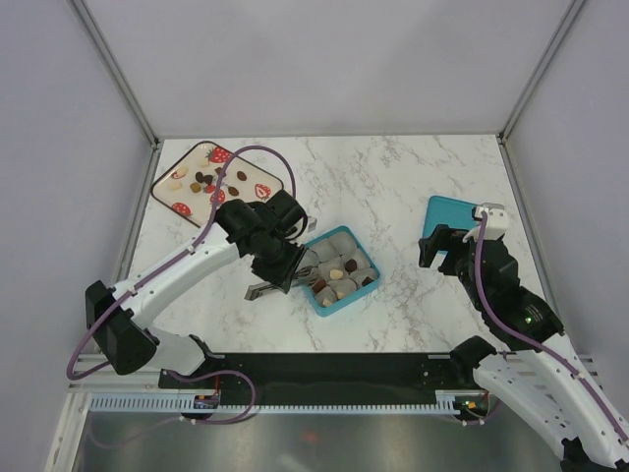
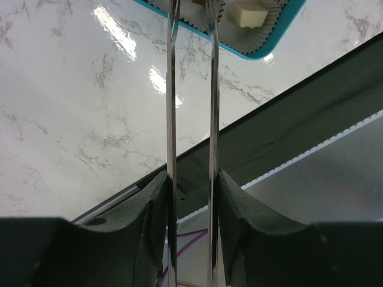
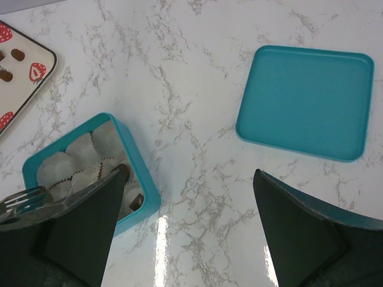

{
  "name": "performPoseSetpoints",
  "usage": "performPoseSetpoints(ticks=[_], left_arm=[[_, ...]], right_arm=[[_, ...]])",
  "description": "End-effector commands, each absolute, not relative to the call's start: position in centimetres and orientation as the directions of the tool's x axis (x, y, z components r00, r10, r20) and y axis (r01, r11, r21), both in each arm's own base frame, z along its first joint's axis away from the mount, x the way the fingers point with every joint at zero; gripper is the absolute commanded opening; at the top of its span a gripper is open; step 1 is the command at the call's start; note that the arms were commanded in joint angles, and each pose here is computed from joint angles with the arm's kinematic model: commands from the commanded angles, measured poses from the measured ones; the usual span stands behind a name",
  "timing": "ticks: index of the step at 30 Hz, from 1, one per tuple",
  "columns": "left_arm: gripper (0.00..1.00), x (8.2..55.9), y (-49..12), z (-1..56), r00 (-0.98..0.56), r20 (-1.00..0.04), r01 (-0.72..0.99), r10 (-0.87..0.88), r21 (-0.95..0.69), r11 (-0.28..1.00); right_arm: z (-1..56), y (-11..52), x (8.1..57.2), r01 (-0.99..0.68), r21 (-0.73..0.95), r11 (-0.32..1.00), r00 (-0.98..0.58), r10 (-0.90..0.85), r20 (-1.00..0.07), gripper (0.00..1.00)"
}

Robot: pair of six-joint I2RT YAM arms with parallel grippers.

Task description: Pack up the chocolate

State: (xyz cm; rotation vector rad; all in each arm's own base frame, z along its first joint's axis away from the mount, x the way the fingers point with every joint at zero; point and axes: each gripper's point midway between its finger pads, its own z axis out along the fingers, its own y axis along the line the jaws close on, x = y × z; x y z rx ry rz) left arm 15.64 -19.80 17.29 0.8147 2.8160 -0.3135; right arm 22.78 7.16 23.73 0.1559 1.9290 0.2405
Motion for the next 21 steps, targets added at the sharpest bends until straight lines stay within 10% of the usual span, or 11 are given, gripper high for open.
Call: performPoseSetpoints(ticks=[1, 21], left_arm=[[0.43, 15.8, -20.3, 18.2, -0.827, -0.262, 0.544, 0.497, -0.154, 0.825], [0.45, 28.8, -16.5, 25.0, -0.798, -0.576, 0.251, 0.177, -0.051, 0.967]], right_arm=[[25.6, 6.8, 22.8, -0.003, 0.258, 0.966, -0.316, 0.244, -0.917, 0.97], [25.9, 7.1, 22.5, -0.022, 0.274, 0.961, -0.312, 0.254, -0.915, 0.97]])
